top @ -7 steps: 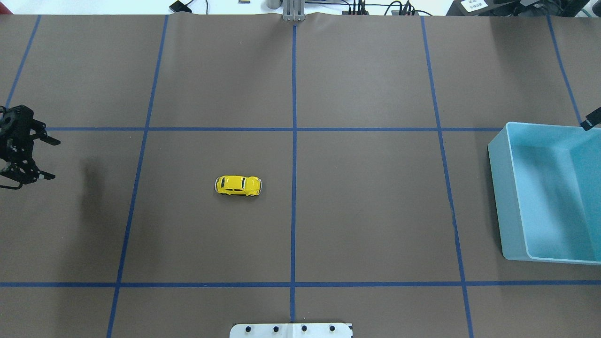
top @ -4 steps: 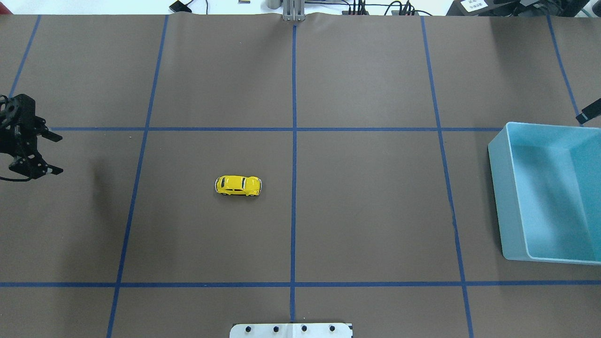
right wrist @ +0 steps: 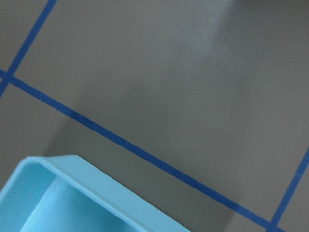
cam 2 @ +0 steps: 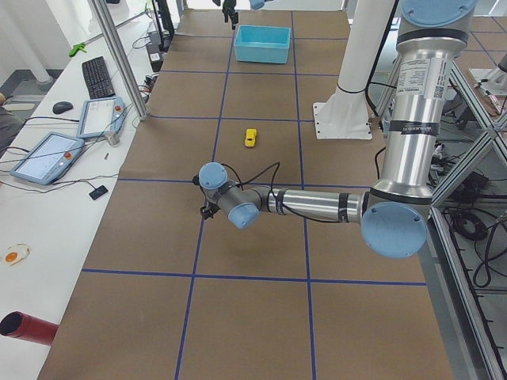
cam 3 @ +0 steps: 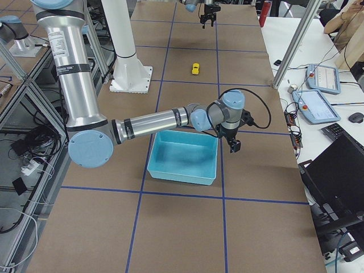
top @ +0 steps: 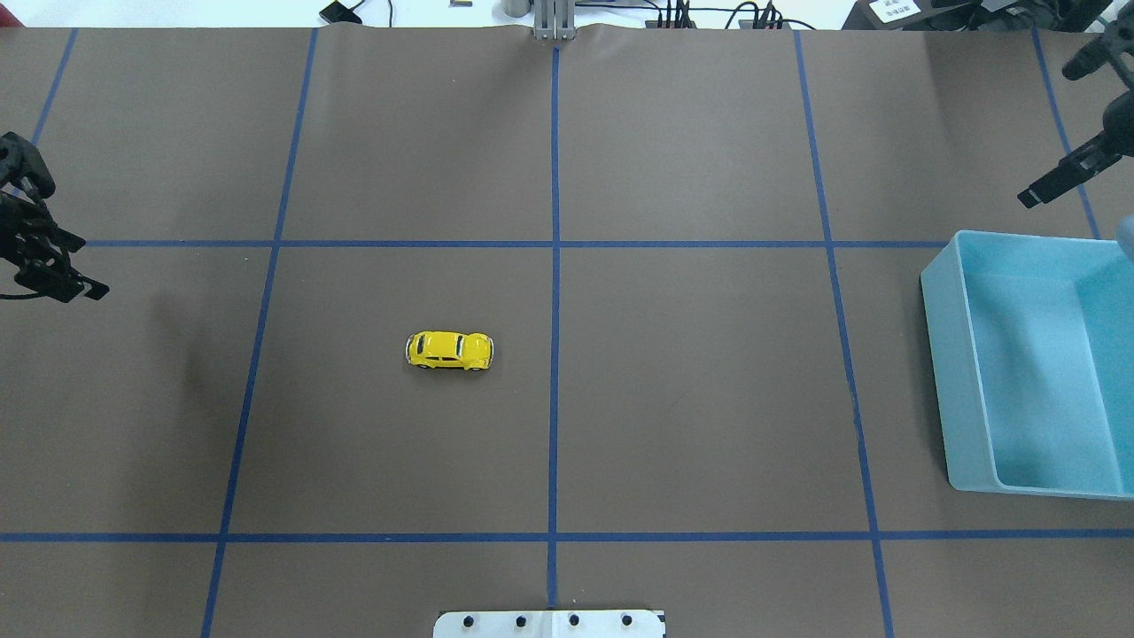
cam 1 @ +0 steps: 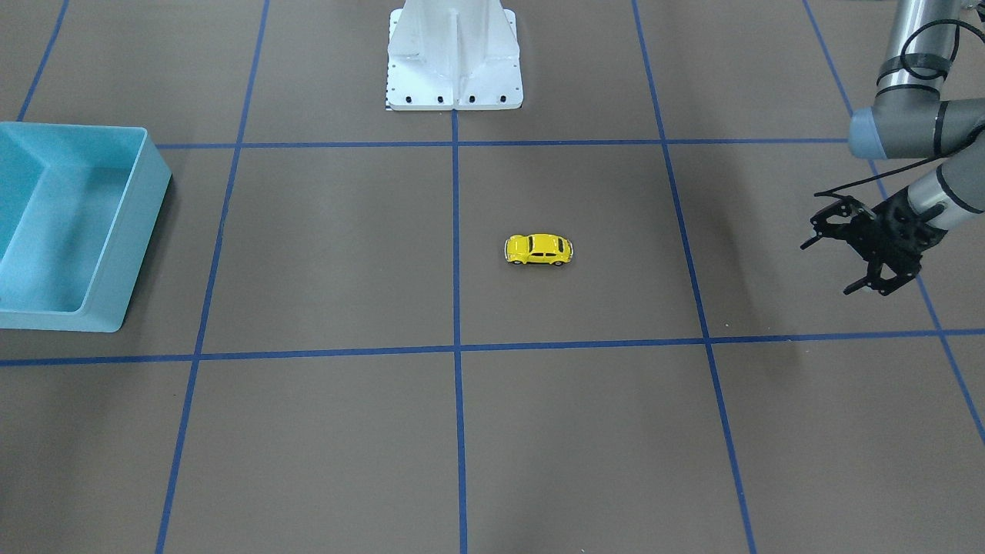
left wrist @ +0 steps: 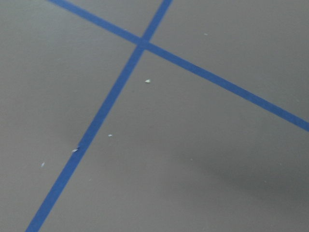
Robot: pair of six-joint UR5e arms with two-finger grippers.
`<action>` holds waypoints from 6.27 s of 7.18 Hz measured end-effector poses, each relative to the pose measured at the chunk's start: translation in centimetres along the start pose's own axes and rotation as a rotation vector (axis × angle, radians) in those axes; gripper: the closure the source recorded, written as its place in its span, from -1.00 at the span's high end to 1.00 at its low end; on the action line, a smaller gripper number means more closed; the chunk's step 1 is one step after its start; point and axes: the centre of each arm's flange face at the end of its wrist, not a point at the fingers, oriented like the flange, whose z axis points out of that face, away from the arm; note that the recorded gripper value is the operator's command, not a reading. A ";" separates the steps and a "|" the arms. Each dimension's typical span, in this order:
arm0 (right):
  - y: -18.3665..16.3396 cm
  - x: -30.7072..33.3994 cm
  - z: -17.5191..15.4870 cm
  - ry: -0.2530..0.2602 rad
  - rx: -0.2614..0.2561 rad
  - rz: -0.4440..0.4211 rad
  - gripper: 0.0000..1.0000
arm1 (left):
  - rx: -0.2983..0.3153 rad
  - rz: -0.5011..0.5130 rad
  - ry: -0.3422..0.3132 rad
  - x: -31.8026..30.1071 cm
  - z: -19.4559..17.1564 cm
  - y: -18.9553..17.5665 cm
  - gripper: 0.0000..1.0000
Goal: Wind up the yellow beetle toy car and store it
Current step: 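Move the right gripper over the stopped yellow car while the left arm withdraws, then lower the right gripper and grasp the yellow car, then lift the car with the right gripper and carry it over the blue bin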
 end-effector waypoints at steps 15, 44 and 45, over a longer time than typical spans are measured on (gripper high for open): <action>-22.9 -58.9 7.2 -0.139 0.104 -0.699 0.94 | -0.180 -0.783 -0.172 -10.1 -14.5 15.8 1.00; 11.5 -11.8 -4.6 -0.134 -0.120 -0.745 -1.00 | -0.156 -0.795 -0.187 -9.0 -15.5 14.8 1.00; 15.5 -9.5 -3.5 -0.163 -0.161 -0.757 -1.00 | -0.153 -0.791 -0.188 -8.7 -15.7 14.8 1.00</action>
